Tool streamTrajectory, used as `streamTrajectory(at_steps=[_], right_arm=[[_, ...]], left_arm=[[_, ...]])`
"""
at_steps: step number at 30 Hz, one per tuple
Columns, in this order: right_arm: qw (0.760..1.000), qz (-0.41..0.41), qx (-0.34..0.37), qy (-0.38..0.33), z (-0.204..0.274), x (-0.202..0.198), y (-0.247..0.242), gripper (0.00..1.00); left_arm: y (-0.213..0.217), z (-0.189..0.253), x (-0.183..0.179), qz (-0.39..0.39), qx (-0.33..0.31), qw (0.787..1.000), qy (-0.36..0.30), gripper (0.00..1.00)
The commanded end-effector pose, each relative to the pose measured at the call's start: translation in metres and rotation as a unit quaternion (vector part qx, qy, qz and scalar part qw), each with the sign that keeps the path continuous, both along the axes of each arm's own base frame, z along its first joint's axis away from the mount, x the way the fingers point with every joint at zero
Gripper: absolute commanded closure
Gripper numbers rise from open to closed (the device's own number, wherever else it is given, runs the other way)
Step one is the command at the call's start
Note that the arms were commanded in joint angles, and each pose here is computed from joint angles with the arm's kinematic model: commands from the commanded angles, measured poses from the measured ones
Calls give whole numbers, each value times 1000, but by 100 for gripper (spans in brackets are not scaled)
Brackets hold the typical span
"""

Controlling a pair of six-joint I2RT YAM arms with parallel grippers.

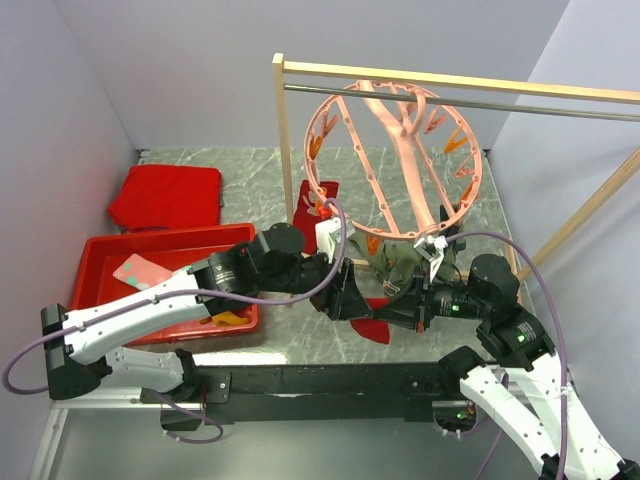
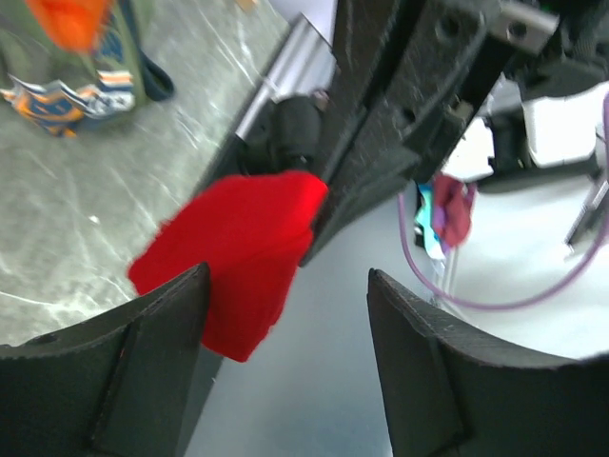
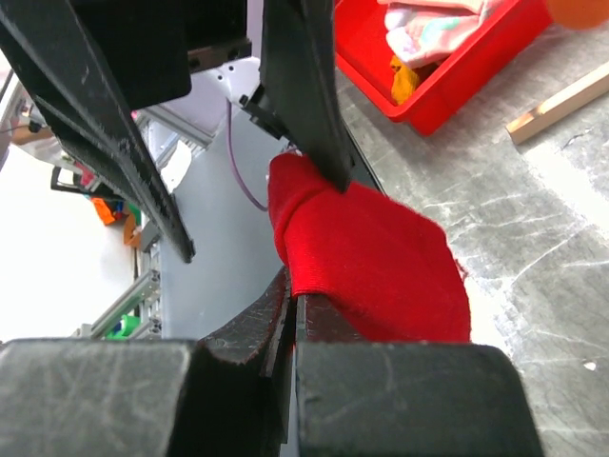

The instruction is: Remove the socks clipped to the hanger

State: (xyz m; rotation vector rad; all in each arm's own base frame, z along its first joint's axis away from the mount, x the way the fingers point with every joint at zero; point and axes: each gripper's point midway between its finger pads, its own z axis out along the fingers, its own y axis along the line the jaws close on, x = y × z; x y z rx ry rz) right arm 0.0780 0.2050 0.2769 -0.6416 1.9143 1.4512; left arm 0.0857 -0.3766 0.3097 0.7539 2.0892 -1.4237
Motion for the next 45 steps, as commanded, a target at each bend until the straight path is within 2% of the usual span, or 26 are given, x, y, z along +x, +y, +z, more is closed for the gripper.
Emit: streamTrajectory(at_steps=[1,3,6,10,13,16,17,18,19,21,22,23,26,30,34,36,37,39,40,42,44,45], right_arm=[[999,-2,26,-37,25,2,2,100],[999,-2,27,-36,25,2,3,100],[999,-3,28,-34,25,4,3,100],[999,-4,30,-35,25,5,4,100],[999,-4,32,-34,26,6,5,100],[999,-6,31,-28,24,8,6,99],[999,-8,30,-28,24,9,6,94],[999,-10,28,-26,23,10,6,86],[999,-14,26,-25,21,11,5,66],[999,-23,20,-21,18,14,4,52],[999,-25,16,-18,16,15,4,41],[999,-26,15,-18,15,15,4,39],[999,-30,11,-16,13,16,3,34],[999,-31,10,-13,11,16,3,33],[999,-34,7,-13,10,17,2,32],[999,-35,7,-14,11,17,2,32],[999,-34,6,-15,11,17,2,32],[999,-34,4,-14,11,17,2,32],[999,-34,2,-14,10,17,2,32],[999,-34,2,-13,10,18,2,31],[999,-34,1,-13,11,17,2,31],[999,-34,1,-15,11,17,2,31]], left_arm=[[0,13,-18,-54,-27,998,-7,31],[3,5,-15,-44,-10,999,-6,43],[8,-1,-7,-18,8,1000,-12,54],[12,-5,-5,-11,16,1000,-14,60],[14,-8,-5,-7,22,1000,-12,70],[18,-11,6,28,34,999,-17,93],[21,-11,11,48,40,998,-16,99],[25,-13,17,70,50,996,-17,99],[31,-19,22,88,66,994,-15,99],[42,-23,38,140,84,986,-24,99],[48,-24,43,159,91,983,-22,99],[64,-34,57,213,120,969,-21,99],[98,-46,79,296,162,941,-9,99],[147,-54,105,388,186,903,20,99],[215,-70,133,496,228,836,61,99],[234,-72,140,520,245,816,64,99],[253,-70,145,546,258,795,64,99],[274,-70,149,569,283,770,58,99],[297,-70,150,598,303,740,62,99],[319,-75,150,618,334,708,68,99],[348,-81,148,648,361,666,82,99],[354,-83,148,654,364,657,87,99]])
